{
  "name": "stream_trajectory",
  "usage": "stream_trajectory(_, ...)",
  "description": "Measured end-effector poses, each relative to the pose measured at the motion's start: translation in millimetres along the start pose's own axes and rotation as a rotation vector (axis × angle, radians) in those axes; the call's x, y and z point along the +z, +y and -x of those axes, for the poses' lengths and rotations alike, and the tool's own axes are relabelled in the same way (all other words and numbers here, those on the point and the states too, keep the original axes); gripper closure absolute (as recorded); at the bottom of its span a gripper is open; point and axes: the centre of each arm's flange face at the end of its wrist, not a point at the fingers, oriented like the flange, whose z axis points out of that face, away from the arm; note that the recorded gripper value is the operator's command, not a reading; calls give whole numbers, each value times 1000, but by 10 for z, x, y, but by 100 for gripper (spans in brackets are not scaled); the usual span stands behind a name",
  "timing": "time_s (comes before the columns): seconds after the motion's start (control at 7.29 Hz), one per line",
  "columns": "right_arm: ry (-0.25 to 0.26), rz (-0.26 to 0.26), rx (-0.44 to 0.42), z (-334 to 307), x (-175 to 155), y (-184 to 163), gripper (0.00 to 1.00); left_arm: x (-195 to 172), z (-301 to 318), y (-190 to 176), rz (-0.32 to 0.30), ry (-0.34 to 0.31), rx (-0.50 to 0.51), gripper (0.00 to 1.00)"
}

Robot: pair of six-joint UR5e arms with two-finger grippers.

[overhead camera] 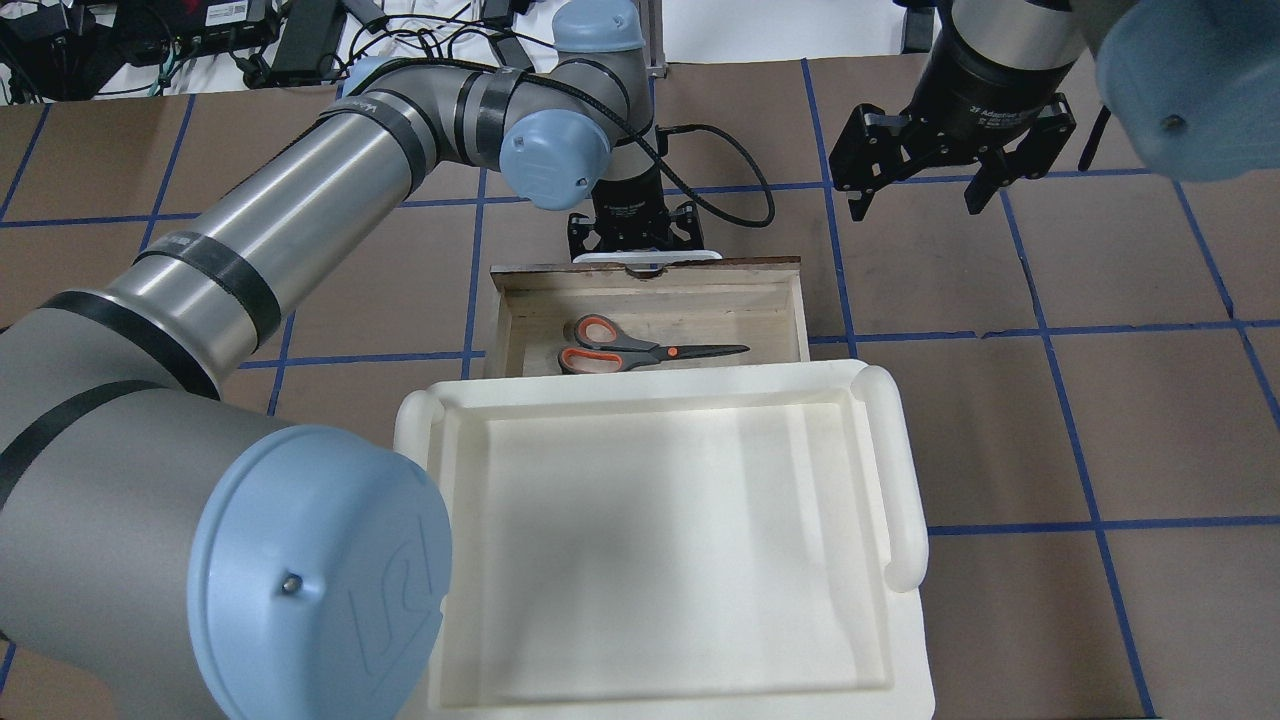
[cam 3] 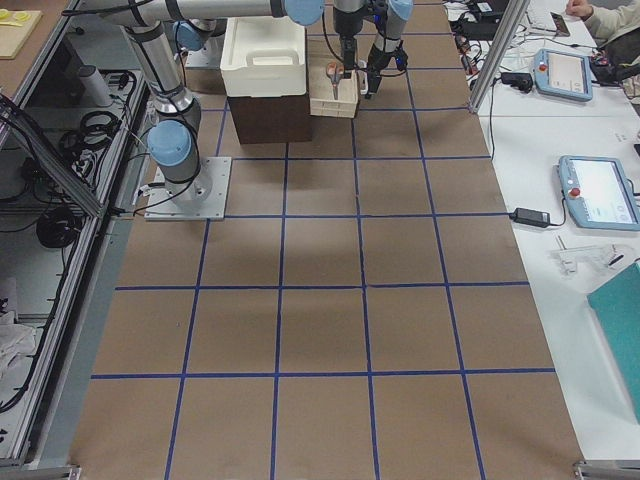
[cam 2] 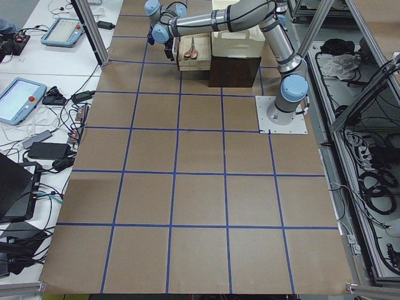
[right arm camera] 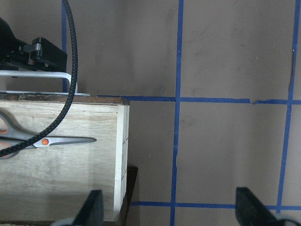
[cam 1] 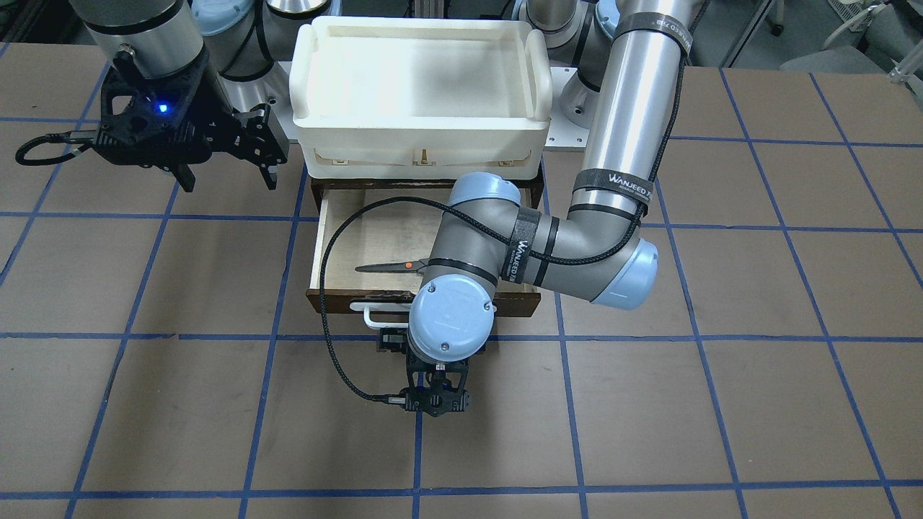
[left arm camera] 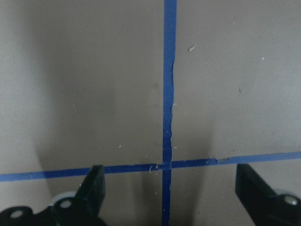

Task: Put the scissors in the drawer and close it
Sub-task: 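Push the drawer closed toward the tray with the left gripper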

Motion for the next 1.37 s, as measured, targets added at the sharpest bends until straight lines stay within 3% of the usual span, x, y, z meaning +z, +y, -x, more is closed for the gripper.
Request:
stream_trajectory(0.69, 0, 0, -4, 0, 3, -3, 0, -241, -15, 307, 82, 9, -18, 0)
stream_trajectory(1.37, 0, 0, -5, 0, 1, -2, 0, -243, -12, 709, 178, 7, -29, 0)
